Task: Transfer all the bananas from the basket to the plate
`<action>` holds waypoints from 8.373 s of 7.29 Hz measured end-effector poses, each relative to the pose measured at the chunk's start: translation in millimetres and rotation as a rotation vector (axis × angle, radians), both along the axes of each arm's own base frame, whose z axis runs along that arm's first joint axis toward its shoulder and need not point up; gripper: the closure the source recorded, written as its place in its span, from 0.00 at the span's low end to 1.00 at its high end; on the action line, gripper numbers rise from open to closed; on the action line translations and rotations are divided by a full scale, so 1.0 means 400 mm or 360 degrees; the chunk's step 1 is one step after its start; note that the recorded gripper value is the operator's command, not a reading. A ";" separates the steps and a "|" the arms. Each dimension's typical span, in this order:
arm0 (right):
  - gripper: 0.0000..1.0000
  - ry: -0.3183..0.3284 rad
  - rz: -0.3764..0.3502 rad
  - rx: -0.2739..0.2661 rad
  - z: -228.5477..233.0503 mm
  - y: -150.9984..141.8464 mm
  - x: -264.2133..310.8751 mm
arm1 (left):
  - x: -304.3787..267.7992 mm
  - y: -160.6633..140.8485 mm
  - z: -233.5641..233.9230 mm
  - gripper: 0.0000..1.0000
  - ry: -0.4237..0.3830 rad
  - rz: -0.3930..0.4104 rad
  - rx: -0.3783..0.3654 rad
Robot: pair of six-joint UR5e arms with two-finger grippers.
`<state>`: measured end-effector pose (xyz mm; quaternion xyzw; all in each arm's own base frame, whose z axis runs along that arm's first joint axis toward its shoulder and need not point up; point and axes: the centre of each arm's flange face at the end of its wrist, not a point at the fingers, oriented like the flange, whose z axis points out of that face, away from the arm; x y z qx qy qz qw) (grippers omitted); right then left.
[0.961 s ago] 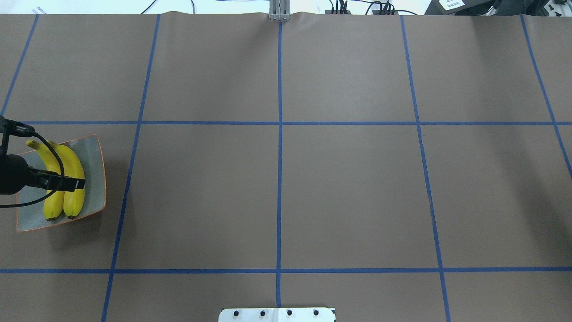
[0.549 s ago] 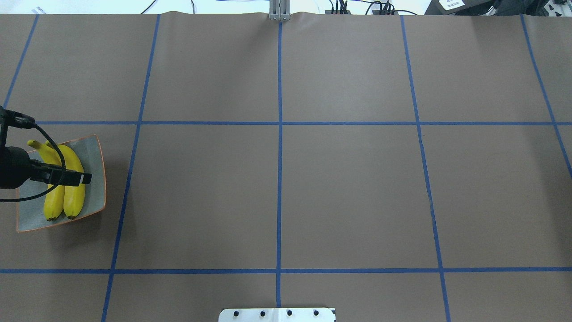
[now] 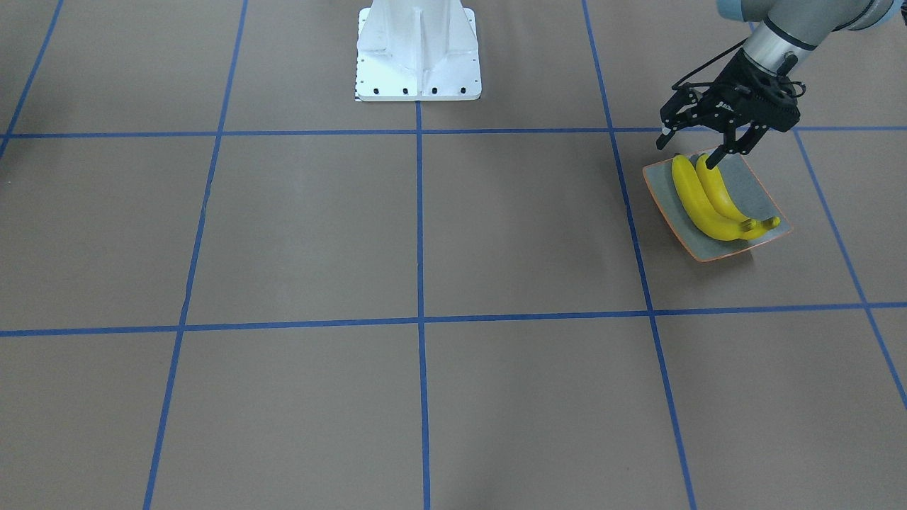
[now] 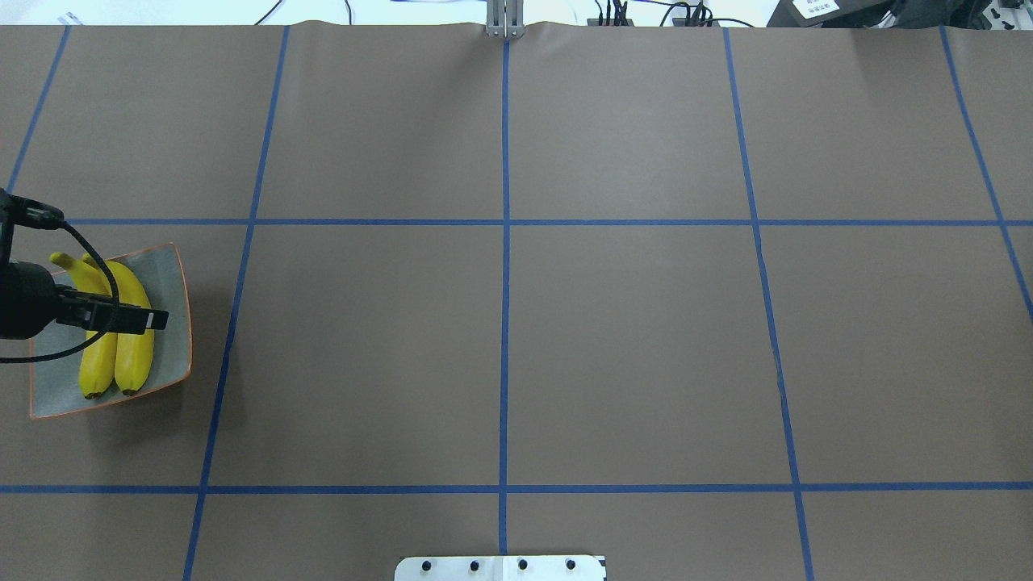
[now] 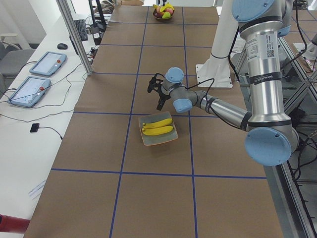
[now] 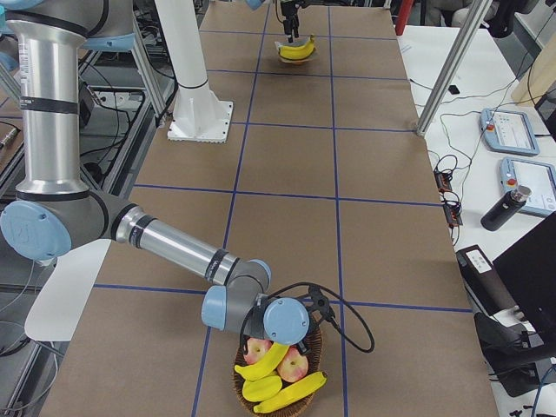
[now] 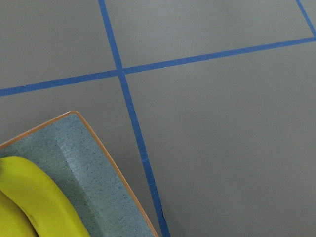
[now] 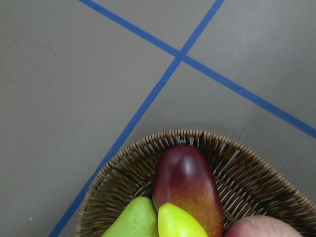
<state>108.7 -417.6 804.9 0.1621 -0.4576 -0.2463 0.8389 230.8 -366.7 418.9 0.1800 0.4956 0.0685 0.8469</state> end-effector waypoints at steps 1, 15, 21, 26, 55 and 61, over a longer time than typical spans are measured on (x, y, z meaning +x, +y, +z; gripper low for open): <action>0.00 -0.0025 -0.0011 -0.0010 0.032 0.017 0.001 | -0.001 0.001 -0.005 0.00 0.0005 -0.0001 0.0004; 1.00 0.0196 0.0067 -0.0052 0.013 -0.014 0.066 | -0.045 0.007 -0.079 0.00 0.0109 0.0036 0.0028; 1.00 0.0114 0.0624 -0.0288 -0.430 -0.236 0.048 | 0.033 -0.087 -0.324 0.00 0.0494 -0.0127 -0.0251; 1.00 -0.0168 0.0800 -0.0597 -0.997 -0.426 -0.357 | 0.164 -0.153 -0.593 0.00 0.0803 -0.0164 -0.0443; 0.00 -0.0934 0.0557 -0.0678 -1.775 -0.024 -1.126 | 0.367 -0.032 -0.873 1.00 0.1073 0.0032 -0.0437; 0.00 -0.0908 0.0622 -0.0653 -1.721 -0.072 -1.053 | 0.344 -0.028 -0.739 1.00 0.0956 -0.0021 -0.0513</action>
